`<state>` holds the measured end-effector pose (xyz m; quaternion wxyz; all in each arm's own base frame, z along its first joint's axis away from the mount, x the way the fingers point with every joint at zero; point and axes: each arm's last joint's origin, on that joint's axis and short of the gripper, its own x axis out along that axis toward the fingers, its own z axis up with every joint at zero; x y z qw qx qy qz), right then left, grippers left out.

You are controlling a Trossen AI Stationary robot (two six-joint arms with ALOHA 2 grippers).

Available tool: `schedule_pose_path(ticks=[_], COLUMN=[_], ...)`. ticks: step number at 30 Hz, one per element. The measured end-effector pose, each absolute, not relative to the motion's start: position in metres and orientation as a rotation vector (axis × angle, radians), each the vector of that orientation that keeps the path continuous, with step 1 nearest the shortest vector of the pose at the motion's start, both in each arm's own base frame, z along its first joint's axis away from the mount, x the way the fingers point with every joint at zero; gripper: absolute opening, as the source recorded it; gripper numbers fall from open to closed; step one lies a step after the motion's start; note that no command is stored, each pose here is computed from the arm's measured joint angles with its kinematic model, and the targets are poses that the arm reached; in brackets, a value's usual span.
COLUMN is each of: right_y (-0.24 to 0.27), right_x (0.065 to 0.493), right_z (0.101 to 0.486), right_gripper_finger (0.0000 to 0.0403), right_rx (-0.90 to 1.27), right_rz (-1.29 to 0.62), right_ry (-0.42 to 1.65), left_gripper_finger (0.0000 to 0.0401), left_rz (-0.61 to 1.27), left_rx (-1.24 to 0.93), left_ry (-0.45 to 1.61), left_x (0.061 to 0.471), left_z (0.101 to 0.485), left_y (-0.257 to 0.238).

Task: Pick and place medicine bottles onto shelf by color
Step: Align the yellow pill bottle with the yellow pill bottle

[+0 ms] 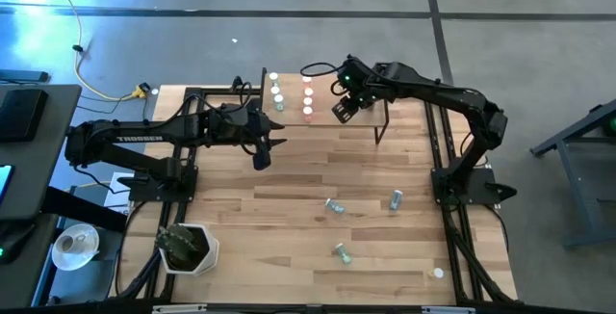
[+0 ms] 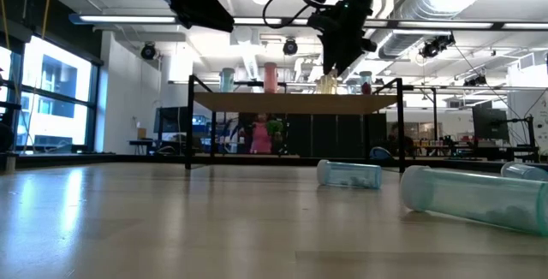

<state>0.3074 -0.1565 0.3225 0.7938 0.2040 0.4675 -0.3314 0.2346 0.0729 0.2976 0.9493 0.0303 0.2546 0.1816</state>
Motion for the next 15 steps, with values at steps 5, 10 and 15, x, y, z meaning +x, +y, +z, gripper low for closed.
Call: schedule_pose_path(ticks=[5,10,15], right_y=[-0.1571,-0.1573,-0.1573], right_x=[0.3086,0.309,0.309], right_z=[0.3235,0.3241,0.3242], right_gripper_finger=[0.0154,0.0154,0.0154], right_rx=[0.441,0.438,0.432], right_rz=[-0.714,-0.716,-0.712], right_ry=[0.985,0.978,0.98], left_gripper_finger=[0.0161,0.0161,0.0161], left_rz=[0.37,0.37,0.37], left_rx=[0.061,0.061,0.062], left_ry=[0.518,0.518,0.518], left_x=[0.2346,0.2346,0.2346], left_z=[0.2976,0.2975,0.2975], left_y=[0.073,0.0729,0.073])
